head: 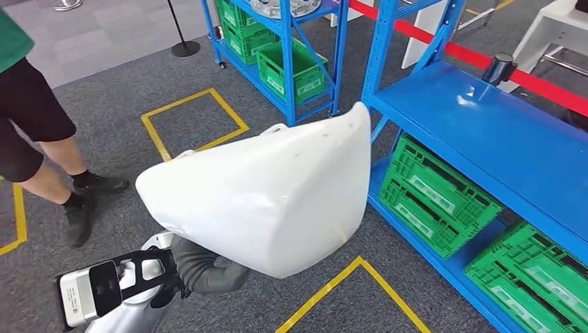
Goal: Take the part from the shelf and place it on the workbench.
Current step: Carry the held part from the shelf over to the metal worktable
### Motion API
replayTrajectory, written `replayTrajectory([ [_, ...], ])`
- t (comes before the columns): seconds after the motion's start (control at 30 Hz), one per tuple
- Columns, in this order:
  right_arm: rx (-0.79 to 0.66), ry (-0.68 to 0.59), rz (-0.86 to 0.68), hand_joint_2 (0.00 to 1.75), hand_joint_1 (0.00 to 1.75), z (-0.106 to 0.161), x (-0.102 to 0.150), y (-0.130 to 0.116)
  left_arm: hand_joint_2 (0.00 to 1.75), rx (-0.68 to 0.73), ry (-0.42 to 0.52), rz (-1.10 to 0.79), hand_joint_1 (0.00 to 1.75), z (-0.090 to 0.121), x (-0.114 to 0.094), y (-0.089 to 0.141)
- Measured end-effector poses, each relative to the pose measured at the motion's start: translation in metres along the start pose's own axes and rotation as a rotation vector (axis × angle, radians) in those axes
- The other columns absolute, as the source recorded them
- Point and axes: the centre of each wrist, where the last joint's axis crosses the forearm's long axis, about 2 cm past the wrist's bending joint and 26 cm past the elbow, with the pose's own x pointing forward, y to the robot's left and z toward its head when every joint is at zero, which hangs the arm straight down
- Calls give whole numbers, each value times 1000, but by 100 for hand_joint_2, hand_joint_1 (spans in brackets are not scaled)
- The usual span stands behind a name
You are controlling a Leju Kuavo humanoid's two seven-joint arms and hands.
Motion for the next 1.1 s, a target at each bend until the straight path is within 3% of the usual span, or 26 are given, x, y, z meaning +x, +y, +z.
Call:
replayTrajectory([
  [0.33, -10, 15, 98, 0, 0, 0, 5, -3, 175, 28, 39, -32, 175, 10, -4, 2],
  [0.7, -4, -23, 268, 0, 0, 0, 11, -1, 175, 89, 78, -179, 175, 25, 23, -7],
  [0.9, -7, -4, 229, 0, 0, 0, 17, -1, 175, 62, 63, -168, 175, 14, 34, -7],
  [1.1, -11, 95, 142, 0, 0, 0, 11, 0, 175, 45, 58, -135, 175, 8, 30, -6],
])
